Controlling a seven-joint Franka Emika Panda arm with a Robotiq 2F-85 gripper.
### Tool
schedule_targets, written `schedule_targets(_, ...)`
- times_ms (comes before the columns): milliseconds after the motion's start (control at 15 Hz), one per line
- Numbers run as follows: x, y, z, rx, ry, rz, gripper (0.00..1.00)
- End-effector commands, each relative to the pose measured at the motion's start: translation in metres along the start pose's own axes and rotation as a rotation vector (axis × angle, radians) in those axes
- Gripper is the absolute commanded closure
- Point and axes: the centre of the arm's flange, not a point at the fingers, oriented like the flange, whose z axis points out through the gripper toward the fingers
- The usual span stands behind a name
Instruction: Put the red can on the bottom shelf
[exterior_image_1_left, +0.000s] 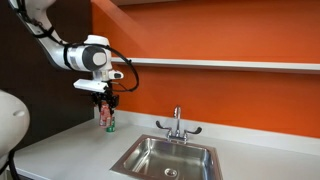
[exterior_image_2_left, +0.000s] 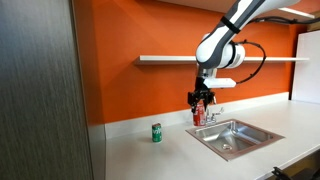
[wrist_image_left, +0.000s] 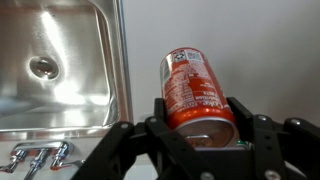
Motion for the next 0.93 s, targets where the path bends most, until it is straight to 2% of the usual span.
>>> schedule_targets(0,-0.003,-0.011,-0.081,-0.04,0.039,0.026,0.61)
schedule_targets(400,0.001,-0.027,-0.181,-0.083,0.12,0.037,0.61)
schedule_targets(867,0.025,-0.042,-0.273,-0.1,0.254,0.038,0.61)
